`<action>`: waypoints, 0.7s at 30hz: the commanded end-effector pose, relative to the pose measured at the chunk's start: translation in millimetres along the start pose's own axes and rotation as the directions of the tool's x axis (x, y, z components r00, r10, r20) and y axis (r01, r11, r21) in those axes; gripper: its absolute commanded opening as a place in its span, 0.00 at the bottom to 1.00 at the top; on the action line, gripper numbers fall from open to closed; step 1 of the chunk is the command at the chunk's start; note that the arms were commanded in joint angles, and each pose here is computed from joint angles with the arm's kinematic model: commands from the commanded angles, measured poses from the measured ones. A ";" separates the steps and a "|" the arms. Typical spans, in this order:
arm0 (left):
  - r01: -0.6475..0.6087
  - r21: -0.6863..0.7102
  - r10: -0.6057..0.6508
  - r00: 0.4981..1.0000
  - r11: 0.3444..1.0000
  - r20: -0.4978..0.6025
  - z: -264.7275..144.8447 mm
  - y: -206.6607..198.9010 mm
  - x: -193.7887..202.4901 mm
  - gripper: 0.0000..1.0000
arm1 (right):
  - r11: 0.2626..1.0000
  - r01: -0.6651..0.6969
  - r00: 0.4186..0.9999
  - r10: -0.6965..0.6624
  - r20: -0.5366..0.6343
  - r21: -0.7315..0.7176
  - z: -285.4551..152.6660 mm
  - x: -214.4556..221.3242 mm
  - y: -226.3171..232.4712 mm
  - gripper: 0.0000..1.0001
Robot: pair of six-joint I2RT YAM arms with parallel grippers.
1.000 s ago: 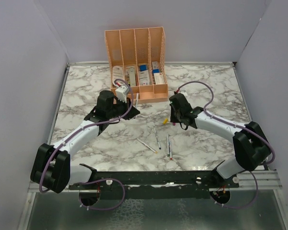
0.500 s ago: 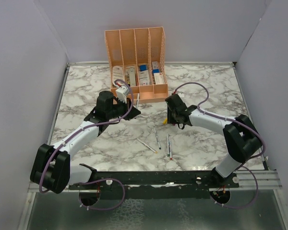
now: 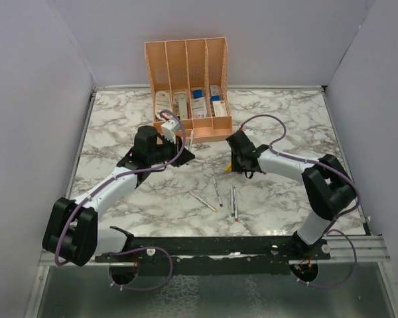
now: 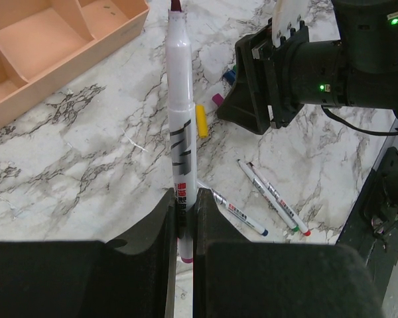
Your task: Insert the pens into the pen caps
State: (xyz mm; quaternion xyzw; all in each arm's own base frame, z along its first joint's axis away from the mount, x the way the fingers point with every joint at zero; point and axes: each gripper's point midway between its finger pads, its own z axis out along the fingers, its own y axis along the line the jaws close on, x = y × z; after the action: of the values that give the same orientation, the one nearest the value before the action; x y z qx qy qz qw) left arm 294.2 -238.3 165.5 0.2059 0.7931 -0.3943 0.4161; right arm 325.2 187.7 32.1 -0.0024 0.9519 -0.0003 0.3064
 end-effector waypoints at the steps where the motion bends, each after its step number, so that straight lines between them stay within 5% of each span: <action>1: -0.045 0.043 0.044 0.999 0.998 0.016 3.3 -8.3 -11.2 0.00 | 1.000 -0.023 0.999 0.023 0.025 0.010 4.8 -12.5 -1.3 0.39; 13: -0.031 0.061 0.031 0.999 0.998 0.011 5.8 -10.9 -13.4 0.00 | 0.999 -0.017 1.000 0.017 -0.008 -0.027 16.5 -11.3 -2.6 0.35; 21: -0.024 0.025 0.023 1.000 0.999 0.010 4.9 -6.1 -14.6 0.00 | 0.998 -0.012 0.997 0.007 -0.082 -0.056 21.9 4.0 2.6 0.22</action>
State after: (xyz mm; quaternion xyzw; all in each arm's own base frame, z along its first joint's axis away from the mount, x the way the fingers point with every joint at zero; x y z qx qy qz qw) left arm 295.8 -241.8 162.8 0.2123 0.7950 -0.3984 0.4051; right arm 336.7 182.2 21.1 0.0011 0.9570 0.0121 0.2898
